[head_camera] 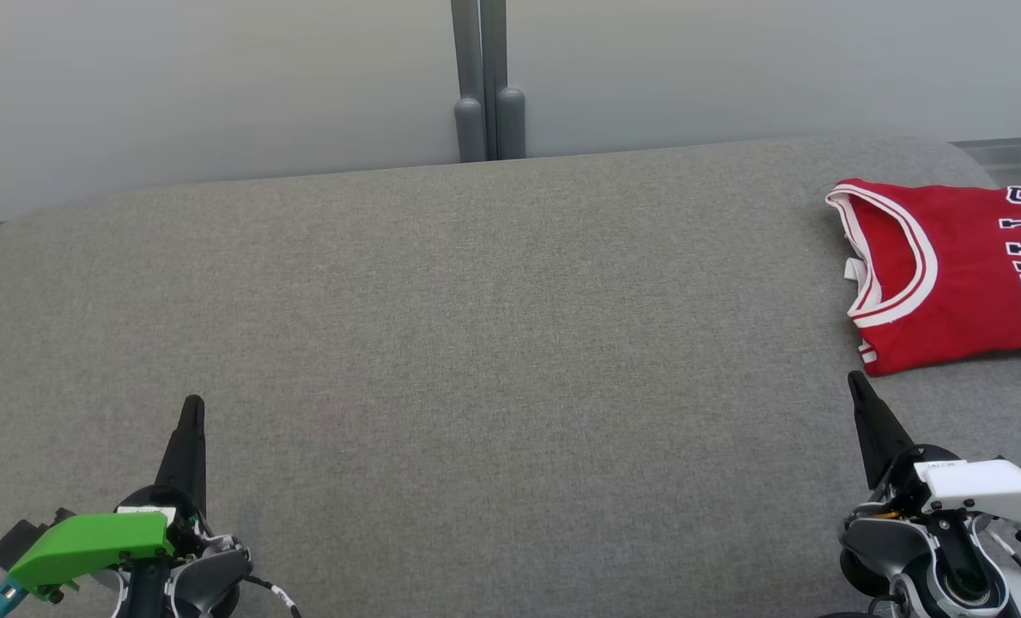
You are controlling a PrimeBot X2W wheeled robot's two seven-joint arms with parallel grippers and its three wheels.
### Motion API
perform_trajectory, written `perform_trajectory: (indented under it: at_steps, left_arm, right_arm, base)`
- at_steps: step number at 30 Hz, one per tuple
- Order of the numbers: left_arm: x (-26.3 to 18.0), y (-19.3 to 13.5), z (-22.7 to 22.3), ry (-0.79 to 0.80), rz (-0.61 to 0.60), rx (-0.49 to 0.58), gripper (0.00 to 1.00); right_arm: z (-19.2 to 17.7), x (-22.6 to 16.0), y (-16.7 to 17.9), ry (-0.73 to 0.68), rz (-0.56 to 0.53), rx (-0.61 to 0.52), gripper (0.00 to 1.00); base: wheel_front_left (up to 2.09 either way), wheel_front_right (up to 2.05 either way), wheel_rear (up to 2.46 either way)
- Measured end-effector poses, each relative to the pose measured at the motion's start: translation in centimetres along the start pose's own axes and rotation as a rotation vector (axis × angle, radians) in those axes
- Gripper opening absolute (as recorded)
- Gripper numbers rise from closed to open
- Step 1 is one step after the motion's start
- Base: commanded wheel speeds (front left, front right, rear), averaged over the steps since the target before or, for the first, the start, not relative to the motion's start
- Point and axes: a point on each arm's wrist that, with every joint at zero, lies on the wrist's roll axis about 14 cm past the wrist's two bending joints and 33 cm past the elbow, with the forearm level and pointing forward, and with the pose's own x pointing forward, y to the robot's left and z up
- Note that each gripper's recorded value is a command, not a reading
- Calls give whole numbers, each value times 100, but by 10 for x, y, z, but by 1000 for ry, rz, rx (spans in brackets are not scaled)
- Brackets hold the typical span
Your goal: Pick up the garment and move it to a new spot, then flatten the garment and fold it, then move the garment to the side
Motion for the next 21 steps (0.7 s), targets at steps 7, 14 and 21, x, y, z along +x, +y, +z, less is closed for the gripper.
perform_trajectory:
  at_steps: [7,14,21]
  left_arm:
    - [0,0,0,0,0,0,0]
    - [0,0,0,0,0,0,0]
    - [0,0,0,0,0,0,0]
  right_arm:
    - [0,0,0,0,0,0,0]
    - [0,0,0,0,0,0,0]
    - [0,0,0,0,0,0,0]
  base:
    - [0,0,0]
    - [0,0,0]
    - [0,0,0]
